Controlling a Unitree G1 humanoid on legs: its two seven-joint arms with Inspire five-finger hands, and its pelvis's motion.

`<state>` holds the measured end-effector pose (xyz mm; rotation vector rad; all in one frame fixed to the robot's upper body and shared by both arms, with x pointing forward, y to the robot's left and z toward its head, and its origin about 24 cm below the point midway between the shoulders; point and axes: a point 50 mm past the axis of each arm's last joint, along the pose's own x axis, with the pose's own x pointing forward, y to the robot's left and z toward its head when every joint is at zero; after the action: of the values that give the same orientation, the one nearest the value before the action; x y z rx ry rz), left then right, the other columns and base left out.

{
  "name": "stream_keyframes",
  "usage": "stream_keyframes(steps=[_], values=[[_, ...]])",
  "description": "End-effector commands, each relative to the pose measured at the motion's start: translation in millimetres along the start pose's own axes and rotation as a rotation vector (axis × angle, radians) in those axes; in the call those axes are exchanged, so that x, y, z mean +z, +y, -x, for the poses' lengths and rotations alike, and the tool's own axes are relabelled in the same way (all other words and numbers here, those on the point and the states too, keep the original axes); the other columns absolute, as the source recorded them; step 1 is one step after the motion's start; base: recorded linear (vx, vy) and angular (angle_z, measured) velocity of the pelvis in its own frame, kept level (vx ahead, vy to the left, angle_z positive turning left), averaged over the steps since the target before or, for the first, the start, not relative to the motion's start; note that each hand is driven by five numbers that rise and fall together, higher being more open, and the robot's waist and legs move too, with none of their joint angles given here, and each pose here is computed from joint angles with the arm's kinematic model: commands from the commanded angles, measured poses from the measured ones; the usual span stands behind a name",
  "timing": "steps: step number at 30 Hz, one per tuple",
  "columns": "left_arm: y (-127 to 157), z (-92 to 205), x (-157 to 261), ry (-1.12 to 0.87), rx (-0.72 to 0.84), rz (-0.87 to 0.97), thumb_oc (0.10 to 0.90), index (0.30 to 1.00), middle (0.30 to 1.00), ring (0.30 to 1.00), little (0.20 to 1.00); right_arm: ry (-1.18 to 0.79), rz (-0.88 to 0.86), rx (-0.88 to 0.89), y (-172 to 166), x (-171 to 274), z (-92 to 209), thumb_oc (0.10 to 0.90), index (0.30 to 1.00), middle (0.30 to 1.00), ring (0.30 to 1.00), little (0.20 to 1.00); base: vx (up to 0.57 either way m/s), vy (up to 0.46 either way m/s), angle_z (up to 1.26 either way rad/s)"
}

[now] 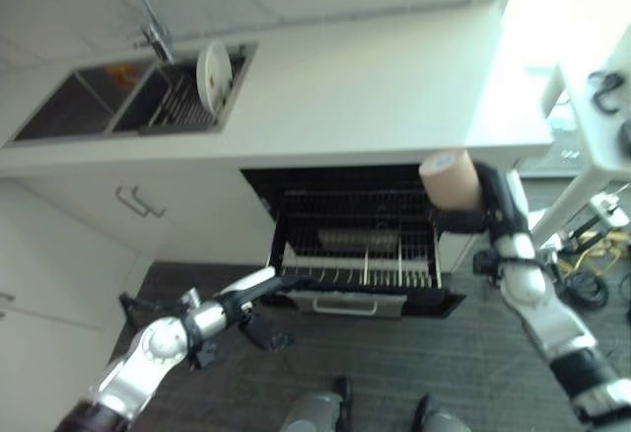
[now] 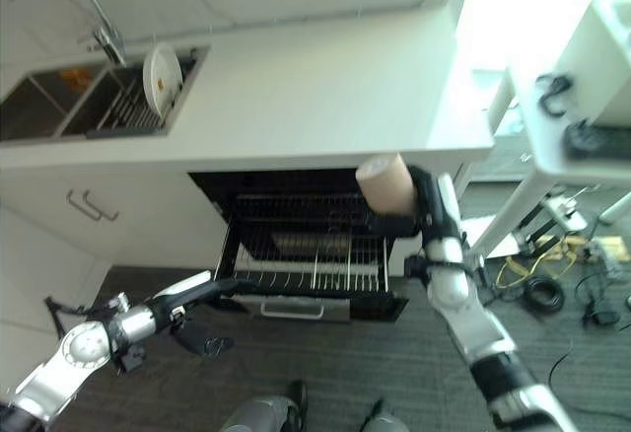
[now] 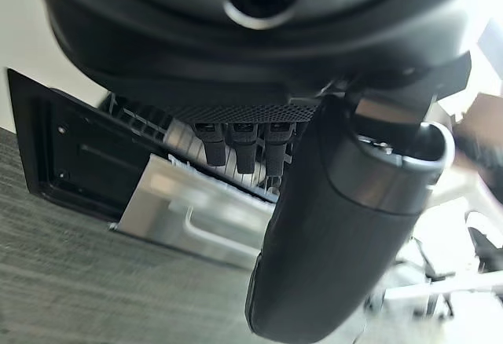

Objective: Place the dishes in the dishwasher.

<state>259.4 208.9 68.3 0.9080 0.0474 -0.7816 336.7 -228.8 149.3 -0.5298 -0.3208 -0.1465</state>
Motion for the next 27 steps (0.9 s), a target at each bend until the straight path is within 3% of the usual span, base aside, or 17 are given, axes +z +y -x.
stream_keyframes(steps=[1,10,17,22,27], values=[[30.9,8.9,23.6,-0.116,0.184,-0.136,0.800,0.900,0.900,0.900,0.900,-0.209,-0.009,-0.014,-11.6,43.1,-15.3,0.400,0.300,0.300,0.300,0.300,-0.03,0.073,0.15],[39.8,5.0,25.4,-0.072,0.324,-0.283,0.800,0.900,0.900,0.900,0.900,-0.187,0.082,0.042,-16.2,55.6,-35.6,0.400,0.300,0.300,0.300,0.300,0.01,0.063,0.07],[50.5,2.1,30.2,-0.067,0.461,-0.354,0.800,0.900,0.900,0.900,0.900,-0.121,0.057,0.069,-9.1,49.9,-45.3,0.400,0.300,0.300,0.300,0.300,-0.02,0.061,-0.01],[64.6,-1.8,40.4,-0.080,0.507,-0.415,0.800,0.900,0.900,0.900,0.900,-0.065,-0.018,0.056,-7.5,52.3,-61.8,0.400,0.300,0.300,0.300,0.300,-0.04,0.041,-0.06],[84.7,-2.7,53.3,-0.096,0.527,-0.487,0.800,0.900,0.900,0.900,0.900,0.052,-0.254,-0.051,-18.6,48.2,-76.5,0.400,0.300,0.300,0.300,0.300,-0.10,-0.063,-0.02]])
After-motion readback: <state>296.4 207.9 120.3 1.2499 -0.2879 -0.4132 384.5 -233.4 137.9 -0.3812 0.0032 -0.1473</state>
